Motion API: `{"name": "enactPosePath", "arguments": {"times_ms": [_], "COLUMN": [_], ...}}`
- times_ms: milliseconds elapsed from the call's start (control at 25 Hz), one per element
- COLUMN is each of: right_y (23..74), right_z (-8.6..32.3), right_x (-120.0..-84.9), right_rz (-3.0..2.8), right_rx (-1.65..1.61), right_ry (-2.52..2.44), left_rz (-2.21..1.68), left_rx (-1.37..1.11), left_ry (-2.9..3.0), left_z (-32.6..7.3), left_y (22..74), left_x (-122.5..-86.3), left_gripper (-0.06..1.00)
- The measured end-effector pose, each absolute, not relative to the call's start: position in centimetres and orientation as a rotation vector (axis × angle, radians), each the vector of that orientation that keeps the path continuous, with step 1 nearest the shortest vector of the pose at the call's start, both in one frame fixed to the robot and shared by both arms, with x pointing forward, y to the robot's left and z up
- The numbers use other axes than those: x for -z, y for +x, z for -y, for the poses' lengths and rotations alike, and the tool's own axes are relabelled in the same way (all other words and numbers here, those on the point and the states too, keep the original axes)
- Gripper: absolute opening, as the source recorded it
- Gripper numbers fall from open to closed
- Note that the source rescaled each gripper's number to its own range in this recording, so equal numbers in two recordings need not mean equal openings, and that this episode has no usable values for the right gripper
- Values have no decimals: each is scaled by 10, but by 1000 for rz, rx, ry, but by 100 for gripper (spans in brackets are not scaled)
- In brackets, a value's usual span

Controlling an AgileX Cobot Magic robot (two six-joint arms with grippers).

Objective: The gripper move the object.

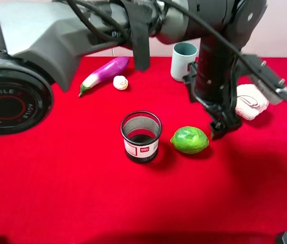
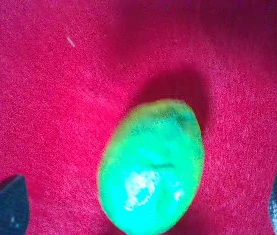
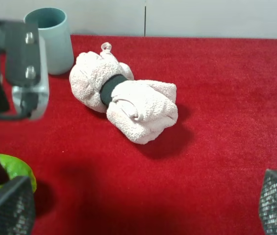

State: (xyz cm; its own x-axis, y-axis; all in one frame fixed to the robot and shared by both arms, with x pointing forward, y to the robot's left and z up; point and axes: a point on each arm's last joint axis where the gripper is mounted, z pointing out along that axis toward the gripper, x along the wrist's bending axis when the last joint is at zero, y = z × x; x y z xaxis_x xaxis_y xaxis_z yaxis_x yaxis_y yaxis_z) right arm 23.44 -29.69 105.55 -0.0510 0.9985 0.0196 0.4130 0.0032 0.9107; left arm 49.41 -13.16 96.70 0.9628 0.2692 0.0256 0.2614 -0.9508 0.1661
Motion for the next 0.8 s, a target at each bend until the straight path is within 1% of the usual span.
{"name": "enactPosePath", "arguments": {"times_ms": [200, 480, 800], "right_y": [234, 234, 234], "right_z": [297, 297, 297], "right_x": [-1055, -1055, -1055], "right_rz": [-1556, -1556, -1556], "right_rx": [-1025, -1025, -1025], "right_ry": [1497, 1497, 1497], "left_rz": [-453, -487, -584], "left_rx": [-99, -141, -155], "left_ry": [2904, 2816, 2797], "left_z": [131, 123, 99], "left_y": [494, 489, 476], "left_x": [-985, -1028, -1056], "left_gripper": [93, 93, 93]}}
